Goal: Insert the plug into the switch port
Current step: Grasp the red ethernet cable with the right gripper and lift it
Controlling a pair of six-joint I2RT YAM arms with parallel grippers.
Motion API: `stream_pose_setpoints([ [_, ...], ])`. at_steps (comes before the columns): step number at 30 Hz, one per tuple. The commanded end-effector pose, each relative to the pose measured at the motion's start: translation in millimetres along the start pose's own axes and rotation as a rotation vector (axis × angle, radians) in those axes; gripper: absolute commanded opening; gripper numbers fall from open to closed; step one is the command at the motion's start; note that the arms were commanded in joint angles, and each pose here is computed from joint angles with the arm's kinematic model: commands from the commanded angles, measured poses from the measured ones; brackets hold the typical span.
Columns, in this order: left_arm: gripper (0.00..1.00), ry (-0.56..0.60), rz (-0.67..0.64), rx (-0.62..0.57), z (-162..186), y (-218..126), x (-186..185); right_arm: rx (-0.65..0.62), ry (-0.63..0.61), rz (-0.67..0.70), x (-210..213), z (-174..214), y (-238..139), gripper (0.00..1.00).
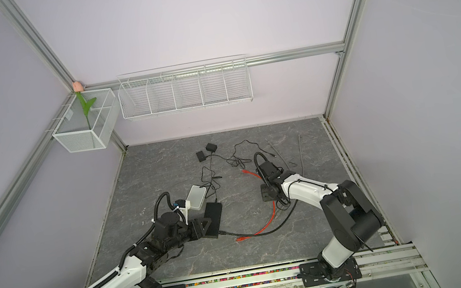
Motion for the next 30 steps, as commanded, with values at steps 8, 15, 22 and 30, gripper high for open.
stream_pose_setpoints([
  [8, 0.51, 0.063, 0.113, -0.119, -16, -16, -15, -0.433, 0.065, -0.377, 1, -21, -115, 0.06],
  [15, 0.51, 0.064, 0.182, -0.158, -19, -18, -20, -0.528, 0.083, -0.388, -15, -13, -136, 0.07],
  [22, 0.51, 0.054, 0.201, -0.154, -18, -17, -21, -0.532, 0.218, -0.113, -40, -8, -115, 0.06],
  [30, 0.51, 0.058, 0.180, -0.178, -17, -24, -20, -0.518, 0.349, 0.048, -61, -2, -86, 0.06],
])
Point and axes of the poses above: each gripper's point midway between its finger pads, its own y axis out along the fingers, its own x axis along the line the jaws close on, z = x × y, the point moved 10 cm from there along -y, back along the fingers, and after that the axes turned 13 degrees about y, right-handed, at the moved point
